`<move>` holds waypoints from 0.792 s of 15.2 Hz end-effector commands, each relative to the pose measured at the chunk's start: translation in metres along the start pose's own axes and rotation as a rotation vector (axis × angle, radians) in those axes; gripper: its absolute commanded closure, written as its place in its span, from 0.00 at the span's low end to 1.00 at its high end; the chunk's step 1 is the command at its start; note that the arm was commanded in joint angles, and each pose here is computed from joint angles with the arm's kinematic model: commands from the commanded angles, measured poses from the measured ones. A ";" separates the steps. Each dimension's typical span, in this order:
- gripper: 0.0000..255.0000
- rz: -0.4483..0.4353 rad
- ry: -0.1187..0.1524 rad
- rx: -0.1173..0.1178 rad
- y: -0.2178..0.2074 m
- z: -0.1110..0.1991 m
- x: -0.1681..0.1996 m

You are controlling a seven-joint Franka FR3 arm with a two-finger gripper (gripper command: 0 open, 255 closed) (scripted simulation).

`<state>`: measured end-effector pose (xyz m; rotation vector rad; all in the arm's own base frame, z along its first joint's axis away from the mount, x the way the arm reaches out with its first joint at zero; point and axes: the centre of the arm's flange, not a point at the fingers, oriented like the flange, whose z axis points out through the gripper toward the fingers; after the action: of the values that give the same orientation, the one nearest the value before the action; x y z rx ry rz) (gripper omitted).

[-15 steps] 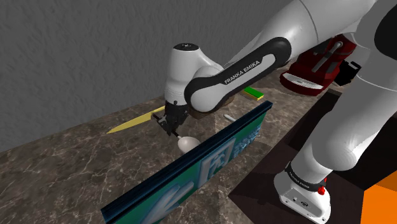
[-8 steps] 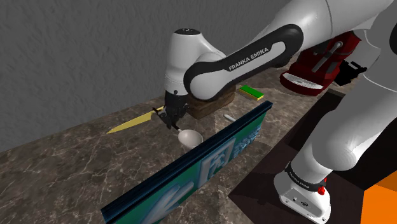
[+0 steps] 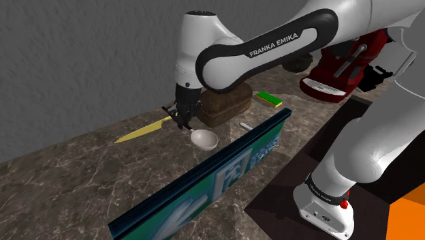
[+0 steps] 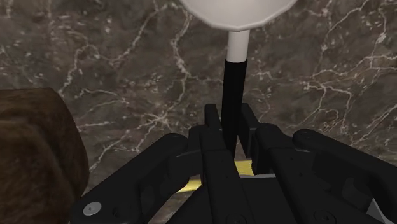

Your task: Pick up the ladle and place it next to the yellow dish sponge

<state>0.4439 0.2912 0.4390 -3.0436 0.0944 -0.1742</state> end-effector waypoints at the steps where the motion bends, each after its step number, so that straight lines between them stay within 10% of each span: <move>1: 1.00 0.000 0.000 0.000 0.012 -0.006 0.001; 12: 1.00 0.000 0.000 0.000 0.156 -0.018 0.016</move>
<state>0.4498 0.1502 0.4431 -3.0445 0.0967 -0.1731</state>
